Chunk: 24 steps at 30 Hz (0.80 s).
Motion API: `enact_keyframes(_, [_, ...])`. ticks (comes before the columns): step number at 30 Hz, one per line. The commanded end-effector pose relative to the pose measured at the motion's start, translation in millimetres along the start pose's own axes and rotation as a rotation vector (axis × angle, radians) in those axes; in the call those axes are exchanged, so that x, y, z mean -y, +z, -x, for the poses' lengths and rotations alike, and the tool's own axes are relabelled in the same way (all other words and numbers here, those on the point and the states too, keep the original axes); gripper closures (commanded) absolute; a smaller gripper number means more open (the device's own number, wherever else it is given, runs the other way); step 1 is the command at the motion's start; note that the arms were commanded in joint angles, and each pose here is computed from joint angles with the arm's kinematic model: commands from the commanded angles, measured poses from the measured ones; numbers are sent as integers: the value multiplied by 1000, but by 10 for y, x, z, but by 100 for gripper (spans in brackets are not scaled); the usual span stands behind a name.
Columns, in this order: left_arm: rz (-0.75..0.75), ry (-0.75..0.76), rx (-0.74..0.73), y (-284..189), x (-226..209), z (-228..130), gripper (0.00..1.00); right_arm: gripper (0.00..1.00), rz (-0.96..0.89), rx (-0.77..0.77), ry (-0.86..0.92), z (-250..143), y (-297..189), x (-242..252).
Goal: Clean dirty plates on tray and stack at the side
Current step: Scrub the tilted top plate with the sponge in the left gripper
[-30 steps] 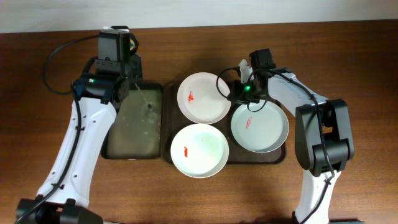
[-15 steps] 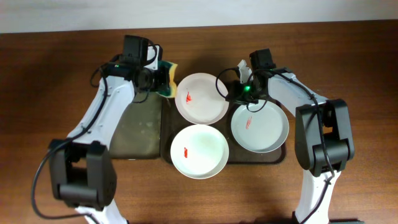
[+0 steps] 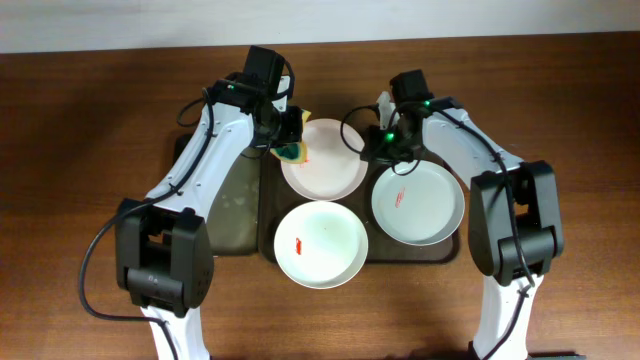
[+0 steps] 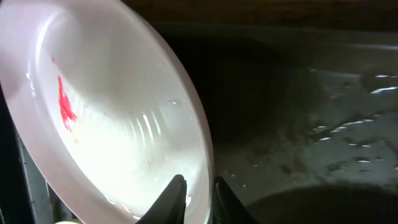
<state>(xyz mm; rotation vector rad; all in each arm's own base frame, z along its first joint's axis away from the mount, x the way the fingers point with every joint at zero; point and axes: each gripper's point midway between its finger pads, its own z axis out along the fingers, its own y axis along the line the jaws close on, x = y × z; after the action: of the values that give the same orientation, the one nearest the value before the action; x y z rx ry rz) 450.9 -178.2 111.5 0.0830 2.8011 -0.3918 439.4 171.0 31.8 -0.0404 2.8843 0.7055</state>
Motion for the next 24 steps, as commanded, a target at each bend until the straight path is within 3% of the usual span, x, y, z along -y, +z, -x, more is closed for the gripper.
enact_keyframes(1, [21, -21, 1, 26, -55, 1, 100, 78, -21, 14, -16, 47, -16, -3])
enact_keyframes(6, [23, -9, -16, 143, -15, -37, 100, 74, -21, 11, -15, 19, 44, 30])
enact_keyframes(9, [34, -15, -46, 286, -61, -88, 100, 82, -21, 9, -14, 8, 53, 36])
enact_keyframes(16, [29, -12, -30, 413, -64, -32, 100, 75, -25, -1, -14, -28, 70, 54])
enact_keyframes(19, [28, -11, -25, 417, -62, -20, 100, 92, -43, 0, -20, -41, 90, 65])
enact_keyframes(24, [32, -12, -41, 443, -72, -70, 100, 96, -43, -4, -29, -59, 109, 23])
